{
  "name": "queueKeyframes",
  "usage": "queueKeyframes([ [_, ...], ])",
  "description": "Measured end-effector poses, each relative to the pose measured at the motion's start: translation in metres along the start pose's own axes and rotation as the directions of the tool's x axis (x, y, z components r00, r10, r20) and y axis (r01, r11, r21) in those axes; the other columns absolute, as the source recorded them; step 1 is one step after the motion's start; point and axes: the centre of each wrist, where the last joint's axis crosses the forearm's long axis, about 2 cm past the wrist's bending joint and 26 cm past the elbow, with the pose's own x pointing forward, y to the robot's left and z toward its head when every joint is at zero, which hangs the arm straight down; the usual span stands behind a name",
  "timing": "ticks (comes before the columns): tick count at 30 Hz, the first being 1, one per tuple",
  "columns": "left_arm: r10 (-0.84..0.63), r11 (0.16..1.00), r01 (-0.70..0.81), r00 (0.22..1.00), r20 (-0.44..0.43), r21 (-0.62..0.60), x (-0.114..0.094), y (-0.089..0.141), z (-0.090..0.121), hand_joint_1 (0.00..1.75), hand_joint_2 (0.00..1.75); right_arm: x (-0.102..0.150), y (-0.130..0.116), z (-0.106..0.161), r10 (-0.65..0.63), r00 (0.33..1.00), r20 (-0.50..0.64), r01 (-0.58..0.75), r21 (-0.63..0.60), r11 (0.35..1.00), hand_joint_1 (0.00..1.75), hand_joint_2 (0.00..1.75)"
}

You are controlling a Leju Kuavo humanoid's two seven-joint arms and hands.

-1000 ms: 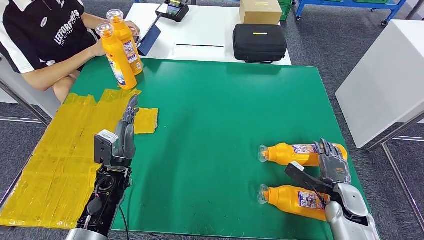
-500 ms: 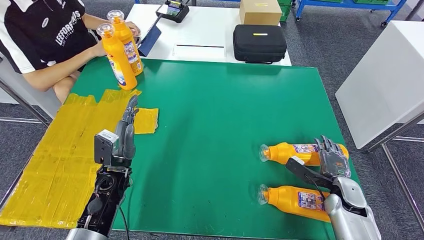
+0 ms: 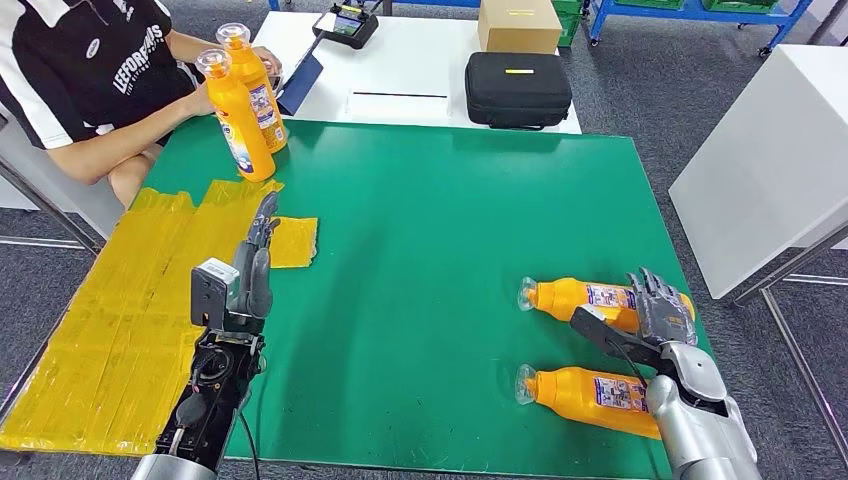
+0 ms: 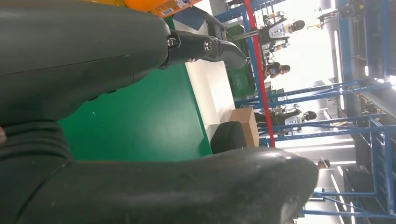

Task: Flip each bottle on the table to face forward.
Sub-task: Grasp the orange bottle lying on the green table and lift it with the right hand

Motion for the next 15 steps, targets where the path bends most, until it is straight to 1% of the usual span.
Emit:
queueKeyframes([
  [7,0.006,1.000,-0.006,1.000,-0.001,-0.001,-0.0002,-0.0022,-0.0013,0.00,0.00,0.0013,-0.0013,-0.0053,0.013,1.000,-0.009,-0.013,0.029,0.999,1.75,1.75],
  [15,0.009,1.000,-0.009,1.000,-0.004,-0.001,-0.0005,-0.0034,-0.0014,0.00,0.00,0.0020,0.0036,-0.0054,0.016,1.000,-0.015,-0.016,0.055,0.998,1.75,1.75],
])
